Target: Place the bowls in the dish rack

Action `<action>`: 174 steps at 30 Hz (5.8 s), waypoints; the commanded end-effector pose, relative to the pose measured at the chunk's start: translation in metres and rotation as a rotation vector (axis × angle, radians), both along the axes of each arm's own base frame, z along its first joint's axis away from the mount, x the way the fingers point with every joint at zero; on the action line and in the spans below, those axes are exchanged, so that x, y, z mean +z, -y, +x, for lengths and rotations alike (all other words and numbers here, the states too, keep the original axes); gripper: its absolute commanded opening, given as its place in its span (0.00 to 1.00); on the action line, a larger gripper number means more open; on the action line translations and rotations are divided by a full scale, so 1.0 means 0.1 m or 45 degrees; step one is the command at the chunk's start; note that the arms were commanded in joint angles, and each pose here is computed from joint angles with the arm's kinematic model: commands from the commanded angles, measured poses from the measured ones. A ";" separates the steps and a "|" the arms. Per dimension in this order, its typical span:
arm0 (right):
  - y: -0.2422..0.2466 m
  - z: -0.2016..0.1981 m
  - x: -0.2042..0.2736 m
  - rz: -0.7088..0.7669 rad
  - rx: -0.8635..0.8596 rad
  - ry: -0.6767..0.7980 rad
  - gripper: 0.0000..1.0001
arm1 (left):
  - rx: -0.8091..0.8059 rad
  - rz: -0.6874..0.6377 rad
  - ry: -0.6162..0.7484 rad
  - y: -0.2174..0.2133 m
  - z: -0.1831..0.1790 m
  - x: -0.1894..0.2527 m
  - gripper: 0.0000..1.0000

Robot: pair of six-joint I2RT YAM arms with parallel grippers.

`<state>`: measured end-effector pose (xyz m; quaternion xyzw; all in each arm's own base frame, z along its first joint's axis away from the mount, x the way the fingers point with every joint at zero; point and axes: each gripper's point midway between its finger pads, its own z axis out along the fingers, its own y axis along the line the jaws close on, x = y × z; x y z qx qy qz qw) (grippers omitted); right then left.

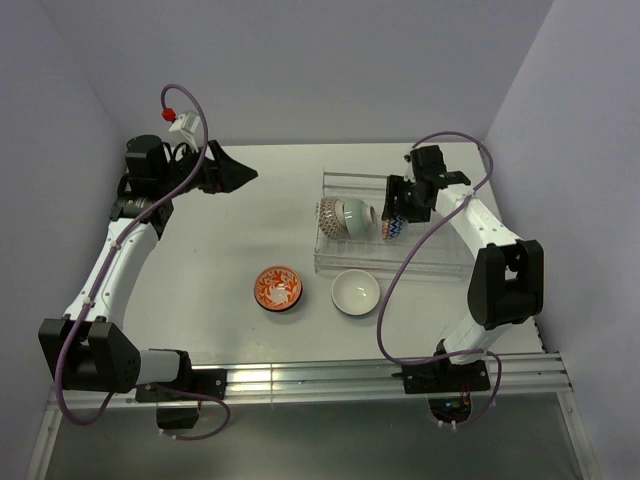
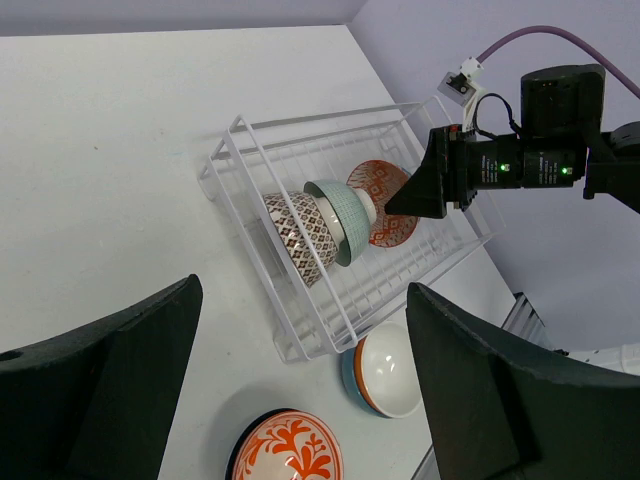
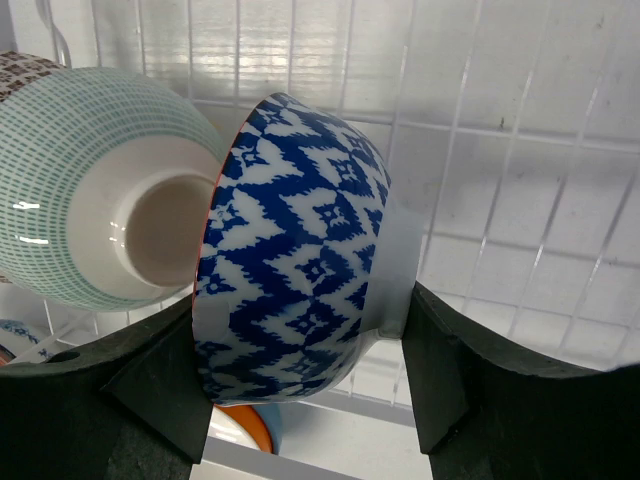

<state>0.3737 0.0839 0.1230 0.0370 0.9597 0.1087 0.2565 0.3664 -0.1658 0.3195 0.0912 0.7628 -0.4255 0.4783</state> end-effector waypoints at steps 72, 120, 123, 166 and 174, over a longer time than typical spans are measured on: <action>-0.19 0.07 0.32 -0.034 0.099 0.040 0.79 | -0.030 0.029 0.073 -0.09 -0.17 0.05 0.87; 0.01 0.04 1.43 0.034 0.143 0.438 1.00 | -0.681 0.827 0.148 -0.30 -1.22 -1.53 0.84; 0.10 -0.06 1.36 0.115 0.154 0.387 1.00 | -0.828 0.888 0.227 -0.12 -1.40 -1.66 0.82; 0.17 -0.29 1.30 0.237 0.167 0.286 1.00 | -1.517 1.098 0.222 0.50 -2.04 -2.38 0.07; 0.13 -0.28 1.30 0.265 0.185 0.281 1.00 | -1.484 1.109 0.221 0.45 -2.06 -2.24 0.00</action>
